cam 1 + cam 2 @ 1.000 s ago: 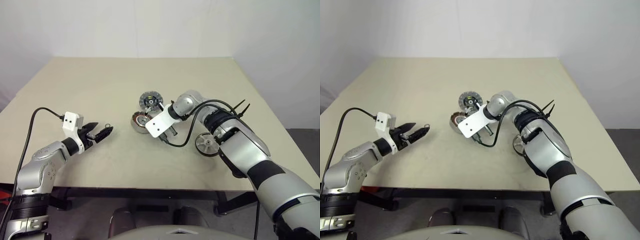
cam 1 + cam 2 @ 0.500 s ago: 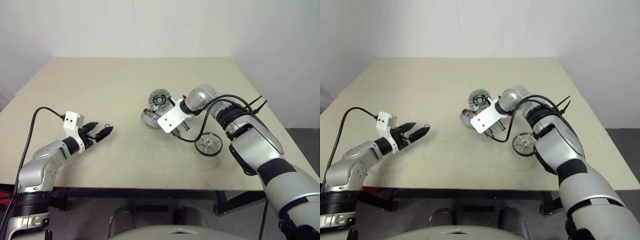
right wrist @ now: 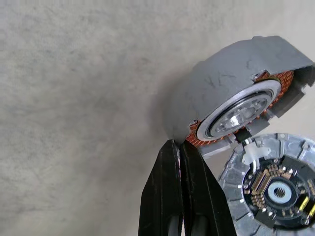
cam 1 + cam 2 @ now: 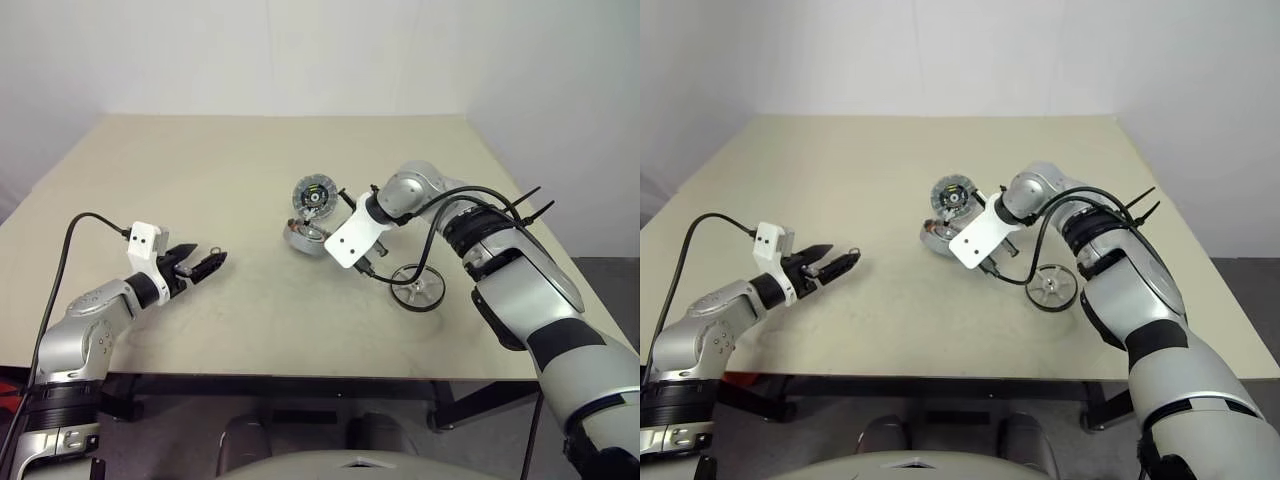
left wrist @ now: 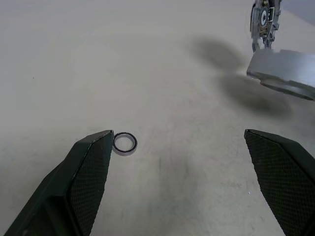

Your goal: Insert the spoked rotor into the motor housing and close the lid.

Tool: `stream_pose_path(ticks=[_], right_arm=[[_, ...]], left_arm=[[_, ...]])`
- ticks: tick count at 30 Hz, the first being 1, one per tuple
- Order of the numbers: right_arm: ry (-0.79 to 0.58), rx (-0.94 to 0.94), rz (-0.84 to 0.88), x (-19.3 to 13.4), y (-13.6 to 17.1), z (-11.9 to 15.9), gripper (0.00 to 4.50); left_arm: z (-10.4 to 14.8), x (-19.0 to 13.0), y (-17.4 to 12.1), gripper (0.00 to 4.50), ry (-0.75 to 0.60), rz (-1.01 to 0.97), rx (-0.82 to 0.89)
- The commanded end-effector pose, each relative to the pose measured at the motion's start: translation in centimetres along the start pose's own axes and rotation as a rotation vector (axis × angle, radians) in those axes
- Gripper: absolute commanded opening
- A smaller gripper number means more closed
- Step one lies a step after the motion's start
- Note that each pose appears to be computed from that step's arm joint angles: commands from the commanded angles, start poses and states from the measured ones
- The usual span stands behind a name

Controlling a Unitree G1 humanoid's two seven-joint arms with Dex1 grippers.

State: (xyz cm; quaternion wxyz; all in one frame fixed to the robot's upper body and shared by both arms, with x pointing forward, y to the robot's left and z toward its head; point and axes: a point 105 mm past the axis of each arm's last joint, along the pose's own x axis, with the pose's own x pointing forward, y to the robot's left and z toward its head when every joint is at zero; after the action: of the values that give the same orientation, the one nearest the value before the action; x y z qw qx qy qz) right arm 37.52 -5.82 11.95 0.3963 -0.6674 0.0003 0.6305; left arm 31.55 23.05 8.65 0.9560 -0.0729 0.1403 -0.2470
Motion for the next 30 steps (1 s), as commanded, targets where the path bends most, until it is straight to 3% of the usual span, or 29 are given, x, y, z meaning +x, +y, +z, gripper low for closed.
stream_pose_path(ticks=[1,16,27,30], right_arm=[[0.008,-0.043,-0.056,-0.7,-0.8,0.1,0.02],[0.154,-0.005,-0.084,-0.9,-0.3,-2.9,0.02],[0.138,-0.009,-0.077,-0.9,-0.4,-2.6,0.02],[0.126,-0.023,-0.083,-0.8,-0.5,-2.3,0.66]], left_arm=[[1.3,0.0,0.1,4.5,-0.036,-0.002,0.039],[1.0,-0.1,0.1,4.5,-0.026,0.002,0.038],[0.8,0.1,0.0,4.5,-0.018,-0.001,0.036],[0.8,0.0,0.0,4.5,-0.017,0.002,0.037]])
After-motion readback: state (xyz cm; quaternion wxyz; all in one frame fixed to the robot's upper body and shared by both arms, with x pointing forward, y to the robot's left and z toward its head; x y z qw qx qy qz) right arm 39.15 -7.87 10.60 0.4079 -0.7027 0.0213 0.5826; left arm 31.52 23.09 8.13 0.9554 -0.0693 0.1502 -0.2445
